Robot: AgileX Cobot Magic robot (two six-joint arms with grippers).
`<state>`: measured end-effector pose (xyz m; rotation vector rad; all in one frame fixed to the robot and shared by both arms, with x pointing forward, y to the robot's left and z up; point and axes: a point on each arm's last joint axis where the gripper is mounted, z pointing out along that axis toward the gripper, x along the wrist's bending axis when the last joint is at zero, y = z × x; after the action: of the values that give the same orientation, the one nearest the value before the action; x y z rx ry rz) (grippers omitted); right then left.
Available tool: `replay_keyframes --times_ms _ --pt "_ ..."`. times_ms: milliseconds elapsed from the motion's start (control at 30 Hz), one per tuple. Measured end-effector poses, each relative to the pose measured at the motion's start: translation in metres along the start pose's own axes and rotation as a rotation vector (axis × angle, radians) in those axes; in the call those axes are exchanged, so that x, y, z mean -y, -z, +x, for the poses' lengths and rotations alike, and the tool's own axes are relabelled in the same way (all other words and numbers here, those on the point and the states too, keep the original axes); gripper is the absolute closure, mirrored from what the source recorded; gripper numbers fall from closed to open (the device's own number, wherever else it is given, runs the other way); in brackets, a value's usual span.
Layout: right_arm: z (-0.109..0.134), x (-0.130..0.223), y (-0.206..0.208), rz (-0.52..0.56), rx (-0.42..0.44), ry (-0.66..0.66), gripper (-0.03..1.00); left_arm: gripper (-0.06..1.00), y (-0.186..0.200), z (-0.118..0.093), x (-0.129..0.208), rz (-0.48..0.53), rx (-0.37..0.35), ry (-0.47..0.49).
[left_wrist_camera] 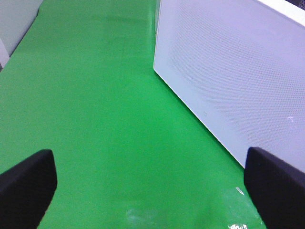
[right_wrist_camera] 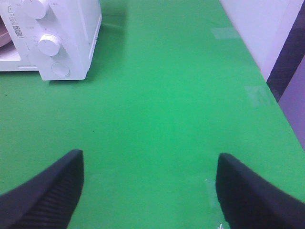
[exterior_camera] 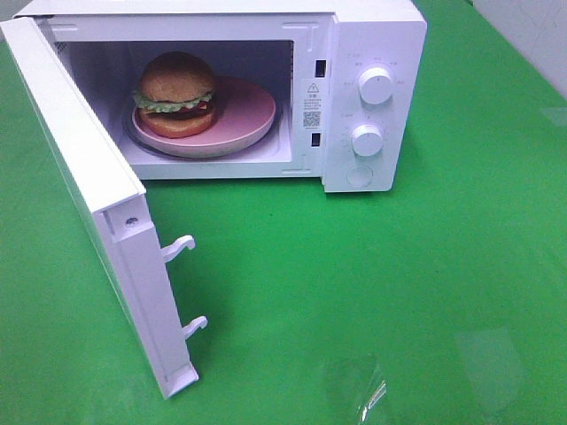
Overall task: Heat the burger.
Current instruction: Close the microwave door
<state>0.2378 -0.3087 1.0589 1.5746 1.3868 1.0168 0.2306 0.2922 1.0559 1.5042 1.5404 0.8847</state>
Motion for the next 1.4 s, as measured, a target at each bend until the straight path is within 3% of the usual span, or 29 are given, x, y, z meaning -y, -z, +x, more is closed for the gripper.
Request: replay_keyframes --times_ms 200,433,500,533,567,600,633,700,733,767,800,833,867,900,933,967,1167,1400 --pt "0.0 0.0 0.0 0.0 0.0 0.0 0.23 -0.04 0.001 0.0 -0.001 -0.007 0.004 0.001" --pt "0.0 0.0 0.0 0.0 0.0 0.0 0.23 0.0 0.001 -0.002 -0.024 -0.087 0.013 0.012" --pt "0.0 0.0 0.0 0.0 0.0 0.0 0.23 0.06 -0.004 -0.001 -0.03 -0.096 0.01 0.016" --pt "0.0 0.0 0.0 0.0 0.0 0.0 0.23 0.15 -0.009 0.0 -0.035 -0.101 0.008 0.019" --pt "0.0 0.0 0.0 0.0 0.0 0.0 0.23 0.15 -0.009 0.0 -0.035 -0.101 0.008 0.019" --pt "0.0 0.0 0.0 0.0 0.0 0.0 0.23 0.25 -0.014 0.0 -0.041 -0.107 0.005 0.022" --pt "0.0 0.0 0.0 0.0 0.0 0.0 0.23 0.25 -0.014 0.0 -0.041 -0.107 0.005 0.022" --pt "0.0 0.0 0.0 0.0 0.0 0.0 0.23 0.44 -0.024 0.001 -0.05 -0.109 0.0 0.028" --pt "0.0 0.0 0.0 0.0 0.0 0.0 0.23 0.44 -0.024 0.001 -0.05 -0.109 0.0 0.028" --pt "0.0 0.0 0.0 0.0 0.0 0.0 0.23 0.56 -0.031 0.002 -0.054 -0.103 -0.003 0.031" --pt "0.0 0.0 0.0 0.0 0.0 0.0 0.23 0.56 -0.031 0.002 -0.054 -0.103 -0.003 0.031" --pt "0.0 0.0 0.0 0.0 0.0 0.0 0.23 0.65 -0.038 0.003 -0.059 -0.098 -0.006 0.035" --pt "0.0 0.0 0.0 0.0 0.0 0.0 0.23 0.65 -0.038 0.003 -0.059 -0.098 -0.006 0.035" --pt "0.0 0.0 0.0 0.0 0.0 0.0 0.23 0.78 -0.047 0.004 -0.064 -0.087 -0.01 0.039" --pt "0.0 0.0 0.0 0.0 0.0 0.0 0.23 0.78 -0.047 0.004 -0.064 -0.087 -0.01 0.039" --pt "0.0 0.0 0.0 0.0 0.0 0.0 0.23 0.89 -0.056 0.005 -0.068 -0.074 -0.014 0.043" --pt "0.0 0.0 0.0 0.0 0.0 0.0 0.23 0.94 -0.077 0.008 -0.076 -0.114 -0.027 0.051" --pt "0.0 0.0 0.0 0.0 0.0 0.0 0.23 0.94 -0.108 0.016 -0.065 -0.276 -0.061 0.056"
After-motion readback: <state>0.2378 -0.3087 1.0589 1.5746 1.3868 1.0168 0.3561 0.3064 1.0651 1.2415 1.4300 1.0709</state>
